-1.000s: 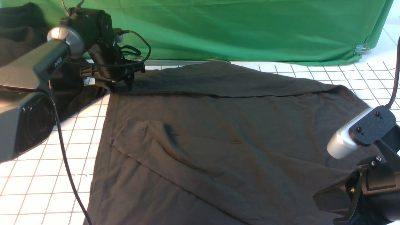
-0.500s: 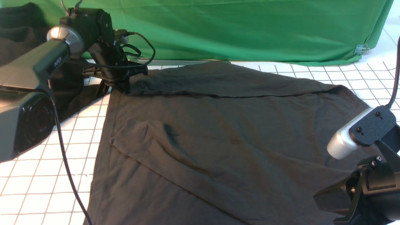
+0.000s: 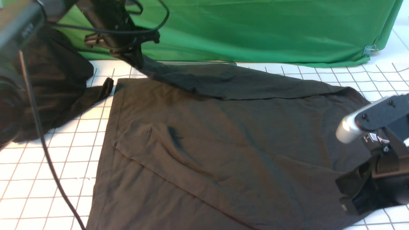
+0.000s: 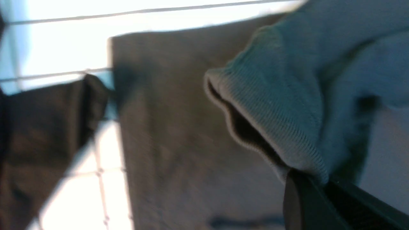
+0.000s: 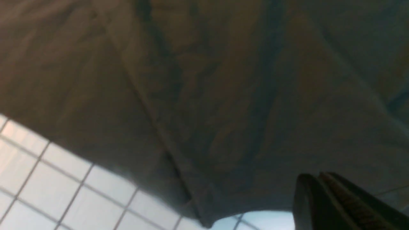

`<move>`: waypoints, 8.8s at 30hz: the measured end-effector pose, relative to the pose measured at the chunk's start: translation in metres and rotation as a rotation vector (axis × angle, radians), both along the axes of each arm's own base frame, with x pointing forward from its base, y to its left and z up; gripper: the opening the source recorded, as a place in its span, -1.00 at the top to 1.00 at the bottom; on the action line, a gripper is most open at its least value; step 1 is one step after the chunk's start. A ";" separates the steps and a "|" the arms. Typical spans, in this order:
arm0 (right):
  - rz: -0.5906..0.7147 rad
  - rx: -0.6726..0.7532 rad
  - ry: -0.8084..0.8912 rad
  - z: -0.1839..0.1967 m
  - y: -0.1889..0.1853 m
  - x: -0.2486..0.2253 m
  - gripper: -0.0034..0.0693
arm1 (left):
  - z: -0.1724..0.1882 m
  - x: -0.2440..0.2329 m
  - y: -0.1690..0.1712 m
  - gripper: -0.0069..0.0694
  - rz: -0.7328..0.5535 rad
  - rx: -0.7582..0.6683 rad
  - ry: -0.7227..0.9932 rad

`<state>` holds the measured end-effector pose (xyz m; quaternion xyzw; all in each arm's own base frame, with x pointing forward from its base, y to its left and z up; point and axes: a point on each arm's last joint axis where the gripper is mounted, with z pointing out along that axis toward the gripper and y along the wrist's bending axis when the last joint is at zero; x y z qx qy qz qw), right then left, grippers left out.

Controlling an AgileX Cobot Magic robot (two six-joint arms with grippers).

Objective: Fold a long-sleeved shirt over a white checkered tablecloth.
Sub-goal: 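Fold the left side of the dark shirt inward over its body with the left gripper, then grasp the near edge of the shirt at its hem and shoulder corners, then fold the black garment in half by bringing its near edge over to the far edge, then pull the folded dark garment lengthwise by its ends to straighten it flat on the table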

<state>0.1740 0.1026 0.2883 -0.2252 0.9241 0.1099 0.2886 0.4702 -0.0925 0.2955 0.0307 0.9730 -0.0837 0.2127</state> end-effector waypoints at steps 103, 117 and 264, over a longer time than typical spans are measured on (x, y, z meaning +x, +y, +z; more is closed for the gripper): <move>0.337 -0.405 0.387 -0.117 0.079 0.001 -0.63 | -0.067 -0.310 0.030 0.78 0.040 0.162 0.350; 0.375 -0.492 0.469 -0.122 0.079 -0.009 0.81 | -0.059 -0.323 0.035 0.78 0.029 0.179 0.389; -0.284 -0.059 -0.140 0.032 -0.104 0.243 0.66 | -0.013 -0.087 0.044 0.83 0.140 0.061 0.005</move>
